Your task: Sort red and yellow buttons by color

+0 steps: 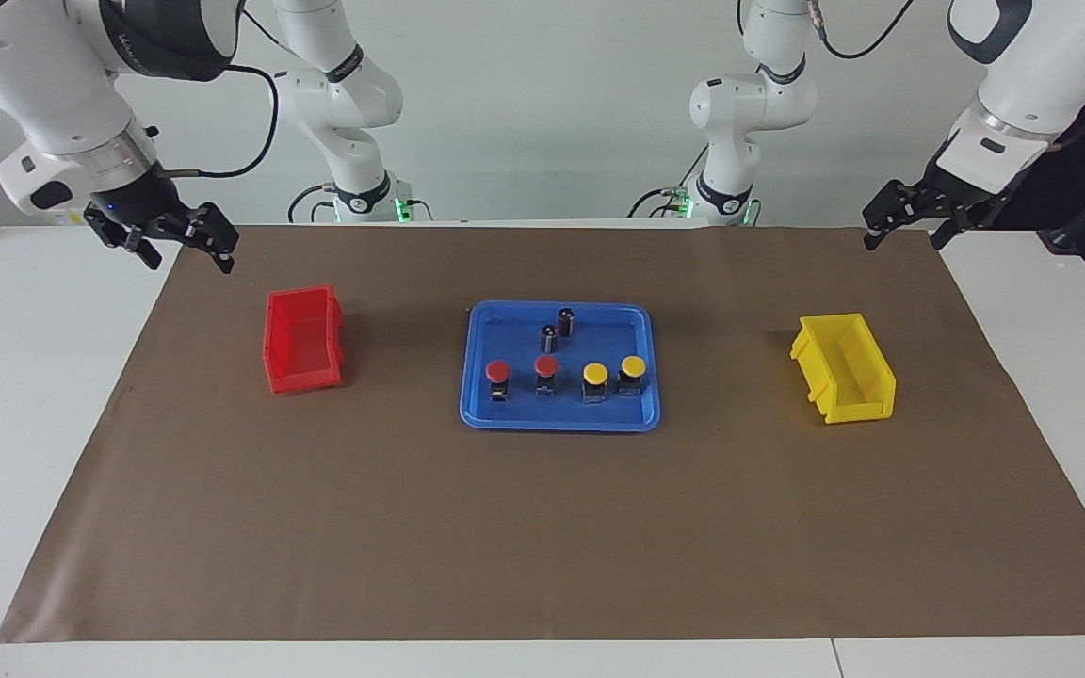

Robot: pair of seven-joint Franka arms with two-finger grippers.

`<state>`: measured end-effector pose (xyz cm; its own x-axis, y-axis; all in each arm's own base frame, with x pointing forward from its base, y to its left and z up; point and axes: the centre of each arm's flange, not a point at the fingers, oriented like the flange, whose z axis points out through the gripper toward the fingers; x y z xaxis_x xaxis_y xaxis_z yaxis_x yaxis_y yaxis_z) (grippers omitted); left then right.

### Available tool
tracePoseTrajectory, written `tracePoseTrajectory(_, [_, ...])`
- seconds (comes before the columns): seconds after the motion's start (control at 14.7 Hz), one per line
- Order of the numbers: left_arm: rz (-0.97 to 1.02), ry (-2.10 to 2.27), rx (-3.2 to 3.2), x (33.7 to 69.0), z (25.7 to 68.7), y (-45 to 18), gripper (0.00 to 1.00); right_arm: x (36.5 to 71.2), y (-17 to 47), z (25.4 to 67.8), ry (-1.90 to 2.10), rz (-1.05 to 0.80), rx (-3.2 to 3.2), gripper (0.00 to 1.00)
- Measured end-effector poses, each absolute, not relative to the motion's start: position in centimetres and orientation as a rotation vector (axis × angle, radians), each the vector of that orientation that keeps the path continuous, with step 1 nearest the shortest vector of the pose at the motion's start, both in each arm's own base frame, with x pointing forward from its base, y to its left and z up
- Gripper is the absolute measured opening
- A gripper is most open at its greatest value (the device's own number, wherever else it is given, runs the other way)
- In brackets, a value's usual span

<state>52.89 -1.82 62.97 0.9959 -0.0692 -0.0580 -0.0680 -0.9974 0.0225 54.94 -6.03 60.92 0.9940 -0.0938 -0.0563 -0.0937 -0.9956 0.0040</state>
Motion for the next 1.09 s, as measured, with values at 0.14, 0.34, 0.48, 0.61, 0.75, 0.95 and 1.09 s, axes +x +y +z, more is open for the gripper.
tracePoseTrajectory(0.14, [-0.092, -0.107, 3.118, 52.9, 63.0, -1.8, 1.0, 55.1, -5.8, 61.0, -0.142, -0.075, 3.135, 1.0])
tracePoseTrajectory(0.34, [-0.092, -0.107, 3.118, 52.9, 63.0, -1.8, 1.0, 55.3, -3.7, 61.3, -0.087, -0.064, 3.138, 1.0])
tracePoseTrajectory(0.48, [-0.092, -0.107, 3.118, 52.9, 63.0, -1.8, 1.0, 55.7, -0.8, 61.8, -0.075, -0.059, 3.138, 1.0])
tracePoseTrajectory(0.61, [-0.092, -0.107, 3.118, 52.9, 63.0, -1.8, 1.0, 56.6, 2.8, 62.3, -0.047, -0.097, 3.135, 1.0])
tracePoseTrajectory(0.75, [-0.093, -0.107, 3.118, 52.9, 63.0, -1.8, 1.0, 58.5, 6.7, 62.1, -0.034, -0.098, 3.134, 1.0])
tracePoseTrajectory(0.95, [-0.094, -0.106, 3.118, 52.9, 62.9, -1.8, 1.0, 61.6, 14.6, 58.9, -0.098, -0.055, 3.138, 1.0])
tracePoseTrajectory(1.09, [-0.094, -0.106, 3.118, 52.9, 62.9, -1.8, 1.0, 62.8, 21.0, 55.5, -0.181, 0.005, 3.149, 1.0])
